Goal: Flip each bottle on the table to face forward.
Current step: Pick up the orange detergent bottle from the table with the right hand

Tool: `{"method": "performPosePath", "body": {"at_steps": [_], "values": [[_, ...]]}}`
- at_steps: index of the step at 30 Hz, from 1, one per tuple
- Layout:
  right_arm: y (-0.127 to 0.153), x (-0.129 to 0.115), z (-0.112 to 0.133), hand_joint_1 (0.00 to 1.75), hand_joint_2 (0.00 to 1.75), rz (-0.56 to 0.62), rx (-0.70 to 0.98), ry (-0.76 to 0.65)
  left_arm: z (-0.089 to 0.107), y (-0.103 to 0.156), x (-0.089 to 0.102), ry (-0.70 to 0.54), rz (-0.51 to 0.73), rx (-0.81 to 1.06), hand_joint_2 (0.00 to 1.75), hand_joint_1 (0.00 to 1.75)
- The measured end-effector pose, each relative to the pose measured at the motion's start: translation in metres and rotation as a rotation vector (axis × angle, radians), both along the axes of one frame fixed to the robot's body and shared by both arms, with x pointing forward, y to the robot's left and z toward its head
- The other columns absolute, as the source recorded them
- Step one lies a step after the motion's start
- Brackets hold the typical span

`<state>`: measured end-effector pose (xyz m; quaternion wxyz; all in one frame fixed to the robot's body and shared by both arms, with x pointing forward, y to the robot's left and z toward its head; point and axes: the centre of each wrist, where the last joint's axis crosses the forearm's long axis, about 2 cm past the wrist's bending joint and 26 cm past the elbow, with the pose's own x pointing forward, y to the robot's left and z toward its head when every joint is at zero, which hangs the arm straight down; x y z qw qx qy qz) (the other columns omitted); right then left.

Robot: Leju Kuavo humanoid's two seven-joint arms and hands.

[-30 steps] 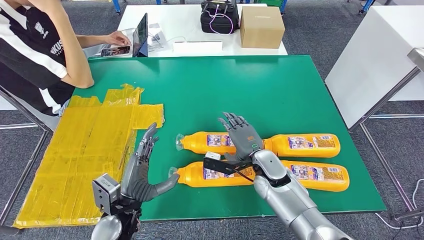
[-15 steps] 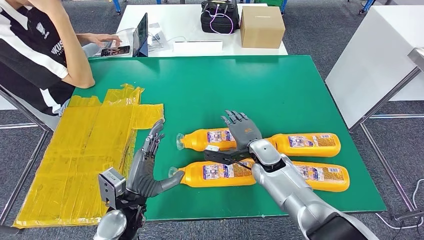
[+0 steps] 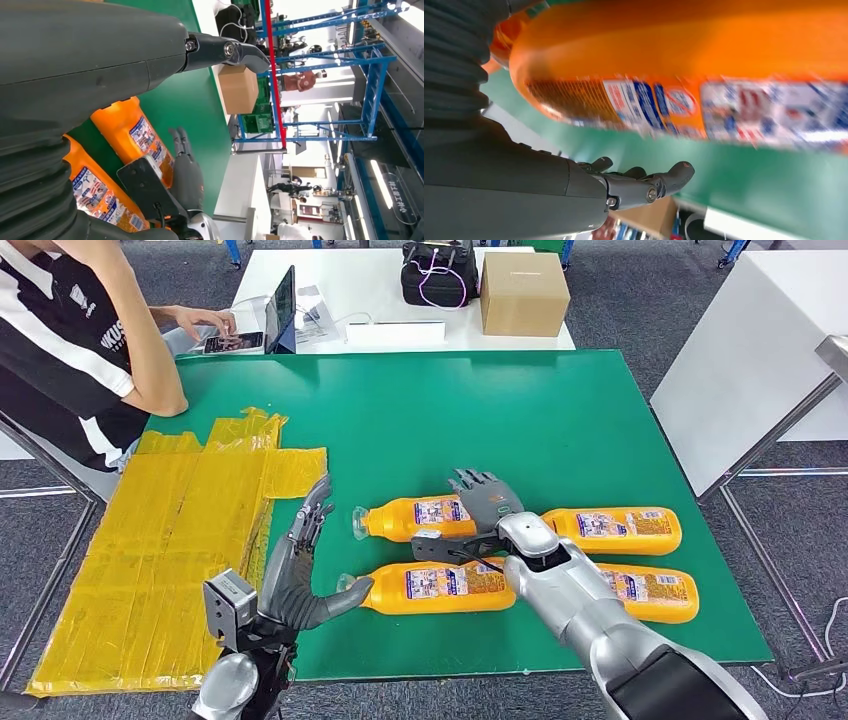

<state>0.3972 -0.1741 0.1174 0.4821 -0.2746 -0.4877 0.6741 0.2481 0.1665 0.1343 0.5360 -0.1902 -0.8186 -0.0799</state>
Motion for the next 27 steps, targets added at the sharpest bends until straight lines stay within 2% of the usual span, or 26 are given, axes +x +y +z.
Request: {"method": "performPosePath", "body": {"at_steps": [1, 2, 6, 7, 14, 19, 27], "values": [[-0.0015, 0.0012, -0.0002, 0.04, 1.75, -0.001, -0.007, 0.020, -0.0001, -0.0008, 0.0008, 0.001, -0.003, -0.002, 1.75, 0.00], [-0.0029, 0.0019, -0.0007, 0.15, 1.75, -0.001, -0.015, 0.038, -0.0002, -0.0018, 0.0014, 0.001, -0.007, -0.004, 1.75, 0.00], [-0.0065, 0.0022, -0.0046, 1.35, 1.75, 0.004, -0.049, 0.089, -0.0012, -0.0046, 0.0025, 0.004, -0.016, -0.009, 1.75, 0.00], [-0.0071, 0.0026, -0.0048, 1.46, 1.75, 0.004, -0.056, 0.096, -0.0012, -0.0051, 0.0030, 0.003, -0.017, -0.009, 1.75, 0.00], [-0.0084, 0.0072, -0.0013, 1.58, 1.75, 0.008, -0.086, 0.112, -0.0021, -0.0093, 0.0034, 0.008, -0.028, -0.014, 1.75, 0.00], [-0.0089, 0.0084, -0.0005, 1.75, 1.75, 0.005, -0.085, 0.103, -0.0033, -0.0101, 0.0031, 0.008, -0.026, -0.016, 1.75, 0.00], [-0.0080, 0.0063, -0.0029, 1.75, 1.75, -0.007, -0.063, 0.032, -0.0037, -0.0101, 0.0029, 0.008, -0.023, -0.016, 1.75, 0.00]]}}
